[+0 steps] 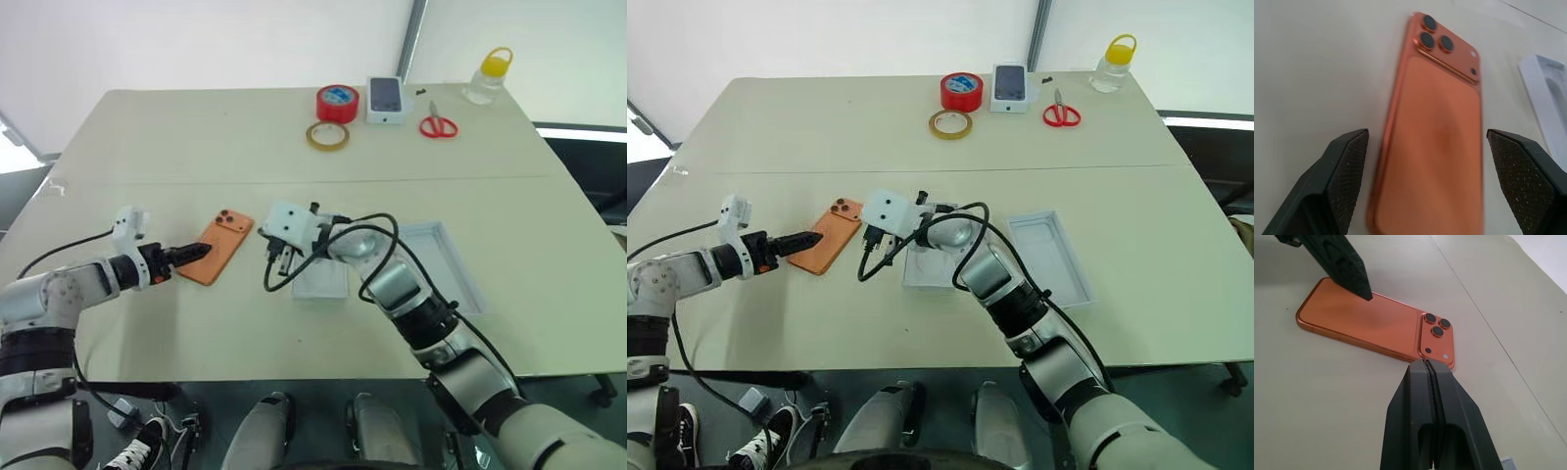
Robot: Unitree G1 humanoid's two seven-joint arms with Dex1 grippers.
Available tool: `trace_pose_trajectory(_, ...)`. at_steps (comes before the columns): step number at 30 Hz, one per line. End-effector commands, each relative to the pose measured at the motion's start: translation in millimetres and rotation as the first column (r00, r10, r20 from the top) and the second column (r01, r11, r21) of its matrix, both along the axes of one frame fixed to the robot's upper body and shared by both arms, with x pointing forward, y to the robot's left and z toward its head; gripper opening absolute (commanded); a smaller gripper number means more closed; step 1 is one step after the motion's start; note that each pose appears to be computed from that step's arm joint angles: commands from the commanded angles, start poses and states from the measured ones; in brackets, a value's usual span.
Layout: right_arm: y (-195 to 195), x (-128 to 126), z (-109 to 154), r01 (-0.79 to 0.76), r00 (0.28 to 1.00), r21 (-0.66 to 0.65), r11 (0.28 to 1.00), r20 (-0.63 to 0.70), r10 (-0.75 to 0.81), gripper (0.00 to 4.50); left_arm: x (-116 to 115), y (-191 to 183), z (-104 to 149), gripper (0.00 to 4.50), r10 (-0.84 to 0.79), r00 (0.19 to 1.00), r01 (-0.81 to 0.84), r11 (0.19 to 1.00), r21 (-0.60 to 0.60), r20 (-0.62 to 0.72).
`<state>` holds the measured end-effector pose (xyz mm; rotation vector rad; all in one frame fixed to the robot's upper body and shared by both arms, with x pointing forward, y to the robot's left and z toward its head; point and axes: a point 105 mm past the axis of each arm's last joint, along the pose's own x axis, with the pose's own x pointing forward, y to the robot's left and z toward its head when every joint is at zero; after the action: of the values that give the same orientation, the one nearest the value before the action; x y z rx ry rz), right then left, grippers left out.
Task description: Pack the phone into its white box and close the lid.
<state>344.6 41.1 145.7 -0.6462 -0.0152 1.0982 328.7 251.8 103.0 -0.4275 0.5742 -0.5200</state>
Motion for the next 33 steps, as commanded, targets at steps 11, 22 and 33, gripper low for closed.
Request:
trace_pose_trajectory(11, 14.3, 3.8, -40.3, 0.005, 1.0, -0.214, 0.977, 0.003, -0.005, 0.02, -7.3, -16.6, -12.2, 4.06, -0.047, 0.998, 0.045, 0.997, -0.06, -0.043)
trace_pose_trajectory(22, 30.1, 9.7, -55.9, -0.027, 0.999, -0.272, 0.962, -0.028, 0.02, 0.02, -2.6, -24.0, -22.1, 4.06, -0.043, 0.996, 0.037, 0.996, -0.08, -0.075)
trace_pose_trajectory(33, 29.2, 10.6, -57.4, -0.028, 0.999, -0.265, 0.964, -0.028, 0.021, 0.02, -9.6, -68.4, -28.9, 4.06, -0.163, 0.978, 0.148, 0.982, -0.114, -0.132)
